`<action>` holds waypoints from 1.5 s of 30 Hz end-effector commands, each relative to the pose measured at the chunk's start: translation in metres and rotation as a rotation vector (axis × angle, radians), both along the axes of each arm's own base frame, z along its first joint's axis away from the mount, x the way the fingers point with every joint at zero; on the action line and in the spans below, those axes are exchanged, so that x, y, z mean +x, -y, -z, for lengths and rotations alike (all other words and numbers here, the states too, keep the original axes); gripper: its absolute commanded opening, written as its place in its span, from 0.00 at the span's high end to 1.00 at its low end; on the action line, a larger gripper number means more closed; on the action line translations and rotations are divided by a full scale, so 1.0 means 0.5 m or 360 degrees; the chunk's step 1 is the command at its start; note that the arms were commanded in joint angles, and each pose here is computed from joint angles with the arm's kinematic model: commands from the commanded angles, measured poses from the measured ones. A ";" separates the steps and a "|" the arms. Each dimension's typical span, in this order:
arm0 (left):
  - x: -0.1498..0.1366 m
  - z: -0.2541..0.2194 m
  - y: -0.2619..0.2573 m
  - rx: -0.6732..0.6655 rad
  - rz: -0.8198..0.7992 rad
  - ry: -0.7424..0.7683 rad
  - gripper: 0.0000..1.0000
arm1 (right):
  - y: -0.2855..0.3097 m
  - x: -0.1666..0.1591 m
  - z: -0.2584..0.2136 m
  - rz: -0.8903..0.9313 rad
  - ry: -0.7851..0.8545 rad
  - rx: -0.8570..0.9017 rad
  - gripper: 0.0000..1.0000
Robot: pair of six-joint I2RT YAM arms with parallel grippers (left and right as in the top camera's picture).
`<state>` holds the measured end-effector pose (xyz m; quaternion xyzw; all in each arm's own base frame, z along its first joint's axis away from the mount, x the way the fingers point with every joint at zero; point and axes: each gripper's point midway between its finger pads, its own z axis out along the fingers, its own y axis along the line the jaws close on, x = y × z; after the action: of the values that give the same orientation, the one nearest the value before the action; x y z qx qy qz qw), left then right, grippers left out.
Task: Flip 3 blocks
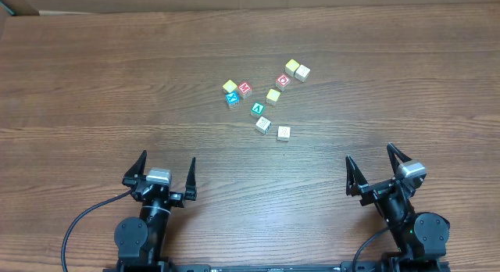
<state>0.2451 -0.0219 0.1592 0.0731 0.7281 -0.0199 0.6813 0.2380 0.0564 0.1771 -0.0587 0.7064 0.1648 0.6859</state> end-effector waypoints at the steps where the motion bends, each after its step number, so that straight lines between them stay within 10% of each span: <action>1: -0.001 0.001 0.002 -0.0023 0.0011 0.0006 0.00 | -0.001 0.000 0.003 -0.0003 0.0012 -0.0005 0.00; 45: -0.001 0.001 0.002 -0.0023 0.0011 0.0006 0.00 | 0.009 0.003 0.003 0.0046 0.0012 -0.0006 0.00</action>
<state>0.2451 -0.0219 0.1592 0.0731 0.7281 -0.0199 0.6813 0.2383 0.0553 0.1771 -0.0564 0.7066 0.1625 0.6864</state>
